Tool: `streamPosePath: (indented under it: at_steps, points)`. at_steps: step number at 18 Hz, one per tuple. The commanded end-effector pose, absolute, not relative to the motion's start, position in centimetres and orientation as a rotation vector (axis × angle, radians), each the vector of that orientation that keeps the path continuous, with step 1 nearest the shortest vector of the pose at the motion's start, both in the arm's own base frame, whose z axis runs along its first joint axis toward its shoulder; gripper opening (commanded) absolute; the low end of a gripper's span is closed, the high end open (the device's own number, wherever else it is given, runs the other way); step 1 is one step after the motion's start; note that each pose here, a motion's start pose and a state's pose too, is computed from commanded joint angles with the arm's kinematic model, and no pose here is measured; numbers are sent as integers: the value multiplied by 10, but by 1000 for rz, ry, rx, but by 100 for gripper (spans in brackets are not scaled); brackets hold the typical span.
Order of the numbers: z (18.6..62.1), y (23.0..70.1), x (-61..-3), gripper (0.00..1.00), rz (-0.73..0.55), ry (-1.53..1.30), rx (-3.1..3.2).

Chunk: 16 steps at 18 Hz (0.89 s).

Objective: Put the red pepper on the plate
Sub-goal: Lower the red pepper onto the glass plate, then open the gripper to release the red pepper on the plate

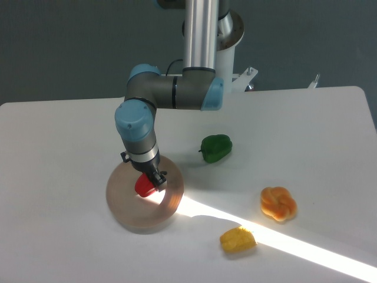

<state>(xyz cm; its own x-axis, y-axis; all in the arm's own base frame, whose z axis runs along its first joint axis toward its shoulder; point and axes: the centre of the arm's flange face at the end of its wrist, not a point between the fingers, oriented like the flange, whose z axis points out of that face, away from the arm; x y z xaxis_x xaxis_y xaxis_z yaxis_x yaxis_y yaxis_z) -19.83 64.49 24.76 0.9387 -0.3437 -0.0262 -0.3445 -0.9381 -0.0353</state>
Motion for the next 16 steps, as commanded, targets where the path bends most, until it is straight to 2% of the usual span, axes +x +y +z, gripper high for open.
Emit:
streamPosePath:
  at_steps: [11,16]
  points:
    - [243,642,-197,41,25,548,-3063]
    - [245,638,-199,43,73,594,-3078]
